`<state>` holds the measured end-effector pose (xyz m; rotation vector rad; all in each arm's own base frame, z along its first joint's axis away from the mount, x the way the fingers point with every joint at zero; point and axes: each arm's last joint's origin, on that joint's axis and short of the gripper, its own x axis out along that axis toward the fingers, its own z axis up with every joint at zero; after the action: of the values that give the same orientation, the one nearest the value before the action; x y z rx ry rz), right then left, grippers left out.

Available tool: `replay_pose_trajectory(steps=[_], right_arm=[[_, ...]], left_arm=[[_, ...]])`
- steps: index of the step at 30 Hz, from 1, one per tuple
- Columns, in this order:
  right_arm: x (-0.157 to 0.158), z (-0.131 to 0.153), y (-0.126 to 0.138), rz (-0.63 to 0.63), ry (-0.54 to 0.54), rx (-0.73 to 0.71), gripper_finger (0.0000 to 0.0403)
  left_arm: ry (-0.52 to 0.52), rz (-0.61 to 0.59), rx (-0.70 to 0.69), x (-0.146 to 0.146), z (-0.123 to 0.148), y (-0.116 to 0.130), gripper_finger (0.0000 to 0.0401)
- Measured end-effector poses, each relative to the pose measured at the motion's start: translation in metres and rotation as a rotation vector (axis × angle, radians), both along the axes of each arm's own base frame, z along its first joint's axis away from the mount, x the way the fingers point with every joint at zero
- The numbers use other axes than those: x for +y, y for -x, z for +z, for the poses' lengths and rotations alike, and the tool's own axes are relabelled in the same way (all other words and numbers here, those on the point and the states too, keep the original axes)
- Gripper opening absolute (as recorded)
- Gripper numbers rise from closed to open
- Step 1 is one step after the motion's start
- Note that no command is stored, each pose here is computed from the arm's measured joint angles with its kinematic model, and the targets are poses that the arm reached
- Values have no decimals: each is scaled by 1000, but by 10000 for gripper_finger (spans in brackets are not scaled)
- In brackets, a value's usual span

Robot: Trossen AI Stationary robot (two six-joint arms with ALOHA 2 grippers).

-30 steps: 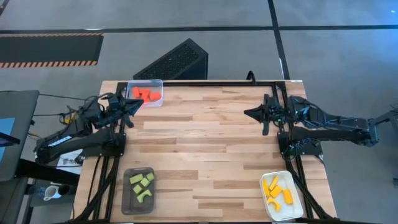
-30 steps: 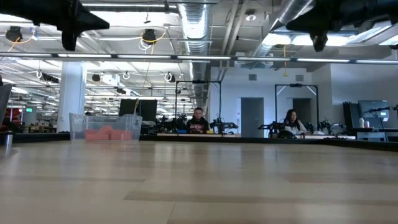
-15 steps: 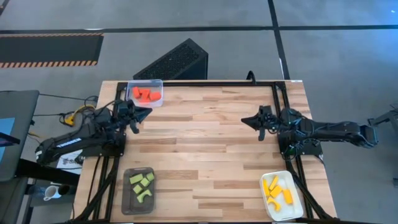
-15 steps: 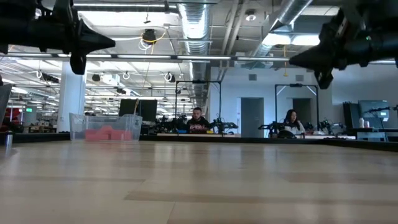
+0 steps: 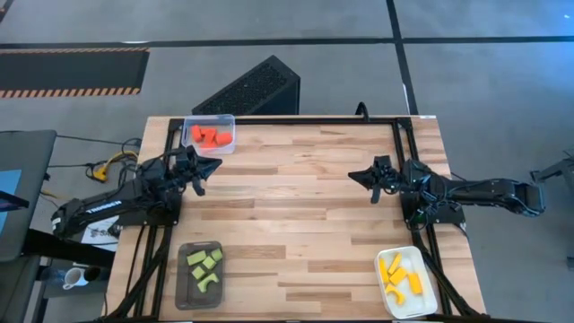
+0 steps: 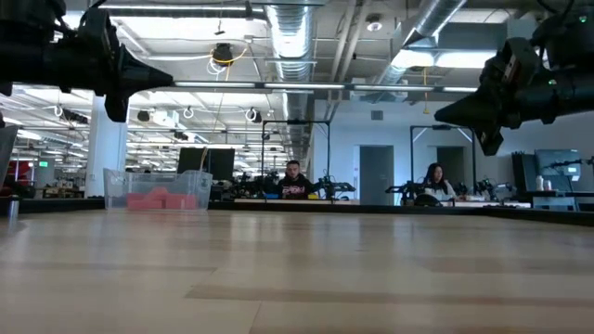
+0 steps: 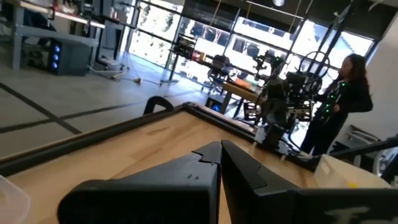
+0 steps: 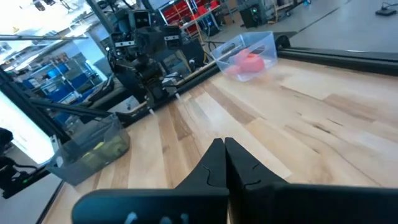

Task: Sort & place blocks by color
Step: Return to Home Position

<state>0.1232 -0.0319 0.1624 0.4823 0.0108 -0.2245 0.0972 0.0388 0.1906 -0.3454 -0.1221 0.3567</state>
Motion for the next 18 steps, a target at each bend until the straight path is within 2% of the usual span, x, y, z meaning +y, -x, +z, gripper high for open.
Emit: replay_pose_trajectory(steps=[10,18], right_arm=[[-1,-5,8,4,-19,58,3],[-2,-6,18,-36,9,72,5]], left_arm=[[50,27,64,-4,-10,12,0],[77,69,99,-2,-18,11,0]])
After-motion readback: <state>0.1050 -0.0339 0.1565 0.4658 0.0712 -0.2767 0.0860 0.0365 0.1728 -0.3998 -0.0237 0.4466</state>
